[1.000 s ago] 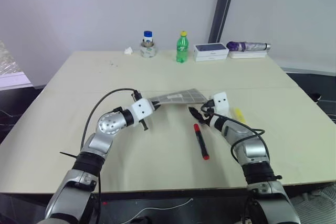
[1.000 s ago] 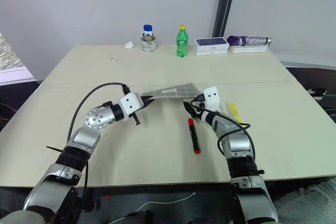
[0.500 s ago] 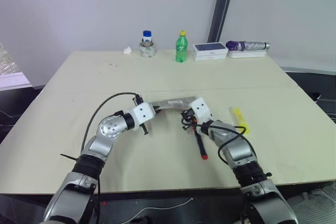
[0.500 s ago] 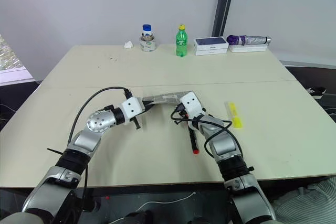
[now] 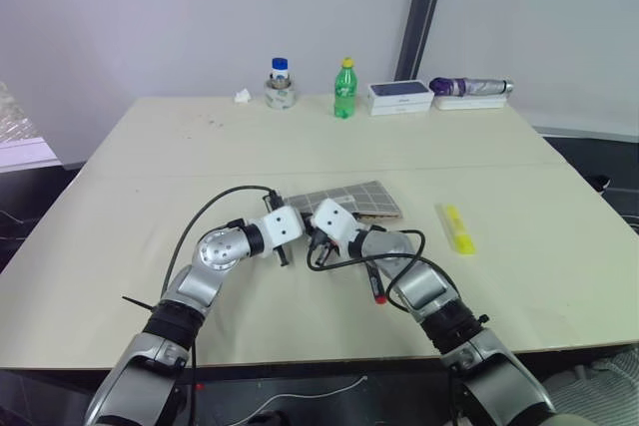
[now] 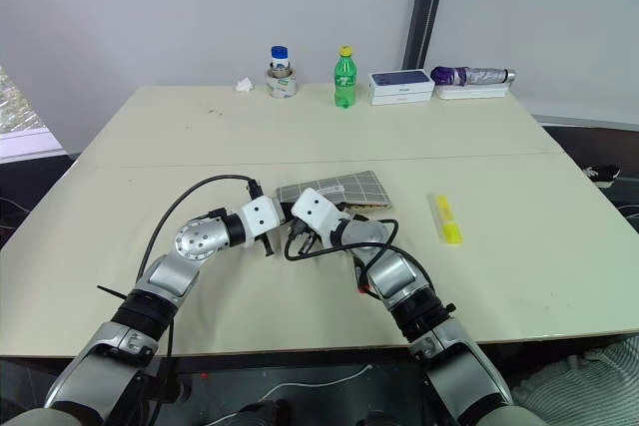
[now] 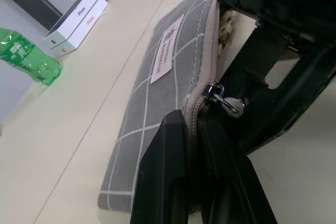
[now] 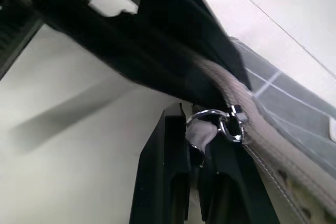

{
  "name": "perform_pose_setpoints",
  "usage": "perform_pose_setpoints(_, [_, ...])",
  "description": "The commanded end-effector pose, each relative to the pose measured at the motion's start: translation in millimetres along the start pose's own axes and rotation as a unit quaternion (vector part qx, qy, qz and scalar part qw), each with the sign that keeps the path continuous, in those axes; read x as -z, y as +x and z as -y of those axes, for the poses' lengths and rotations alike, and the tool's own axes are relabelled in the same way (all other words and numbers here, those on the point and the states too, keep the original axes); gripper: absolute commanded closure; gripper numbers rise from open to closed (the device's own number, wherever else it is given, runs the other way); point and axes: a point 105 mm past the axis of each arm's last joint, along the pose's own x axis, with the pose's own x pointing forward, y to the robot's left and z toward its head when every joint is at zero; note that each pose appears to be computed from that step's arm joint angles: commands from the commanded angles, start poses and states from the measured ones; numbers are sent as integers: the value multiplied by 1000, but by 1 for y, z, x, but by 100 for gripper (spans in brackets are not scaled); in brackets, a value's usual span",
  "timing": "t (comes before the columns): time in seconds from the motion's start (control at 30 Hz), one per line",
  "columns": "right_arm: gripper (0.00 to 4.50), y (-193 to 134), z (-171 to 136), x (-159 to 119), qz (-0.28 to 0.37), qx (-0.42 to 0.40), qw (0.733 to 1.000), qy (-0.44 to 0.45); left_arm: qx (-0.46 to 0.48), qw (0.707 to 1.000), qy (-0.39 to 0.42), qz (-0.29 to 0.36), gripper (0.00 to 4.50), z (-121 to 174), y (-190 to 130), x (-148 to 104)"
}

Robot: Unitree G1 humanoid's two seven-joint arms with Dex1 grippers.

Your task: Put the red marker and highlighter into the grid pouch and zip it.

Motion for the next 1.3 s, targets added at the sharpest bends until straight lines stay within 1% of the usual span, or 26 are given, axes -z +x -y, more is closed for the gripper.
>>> perform_pose_setpoints(0.03, [447, 4, -9, -38, 65, -19, 997, -24, -18, 999, 12, 23, 450, -9, 4, -15])
perform_pose_setpoints(0.13, [339, -3, 5, -37, 72, 0, 997, -30, -30, 999, 10, 22, 450, -14, 0, -14])
perform_pose_setpoints(0.17, [297, -6, 11, -37, 73, 7, 997, -34, -39, 999, 9, 23, 450, -17, -2, -14])
perform_pose_setpoints(0.3, [93, -18, 14, -32, 65, -5, 996, -57, -58, 998, 17, 20, 450, -23, -7, -12])
perform_pose_setpoints(0.33, [41, -25, 14, -31, 63, -8, 996, -66, -68, 997, 22, 20, 450, -26, -9, -12])
perform_pose_setpoints(0.37, [6, -33, 15, -31, 63, -10, 995, -73, -79, 996, 24, 18, 450, -29, -10, -11])
perform_pose_setpoints(0.43, [6, -48, 16, -32, 69, -14, 994, -78, -88, 996, 30, 10, 450, -32, -13, -8])
perform_pose_setpoints(0.6, [6, -86, 28, -24, 74, 21, 996, -36, -101, 994, 43, 3, 450, -34, -20, -4])
perform_pose_setpoints(0.73, [6, -114, 36, -1, 51, 93, 994, 25, -111, 992, 53, -3, 450, -33, -27, 1])
perform_pose_setpoints(0.8, [6, -132, 45, 11, 45, 173, 982, 57, -113, 992, 53, -6, 450, -31, -30, 4])
perform_pose_setpoints(0.9, [6, -149, 46, 22, 34, 234, 969, 70, -114, 992, 50, -8, 450, -29, -32, 7])
perform_pose_setpoints(0.93, [6, -154, 50, 24, 33, 262, 962, 76, -116, 992, 49, -9, 450, -29, -32, 8])
perform_pose_setpoints(1.03, [6, -167, 72, 34, 18, 329, 940, 92, -114, 992, 48, -8, 450, -28, -31, 8])
perform_pose_setpoints(1.1, [6, -179, 92, 50, -18, 367, 926, 91, -112, 993, 49, -5, 450, -28, -28, 6])
perform_pose_setpoints(1.2, [6, -199, 114, 69, -54, 403, 908, 105, -111, 993, 49, -1, 450, -29, -25, 4])
perform_pose_setpoints(1.23, [6, -203, 118, 76, -66, 406, 904, 117, -110, 993, 50, 0, 450, -29, -24, 3])
perform_pose_setpoints(1.3, [6, -208, 125, 87, -69, 406, 896, 164, -110, 993, 50, 1, 450, -29, -22, 3])
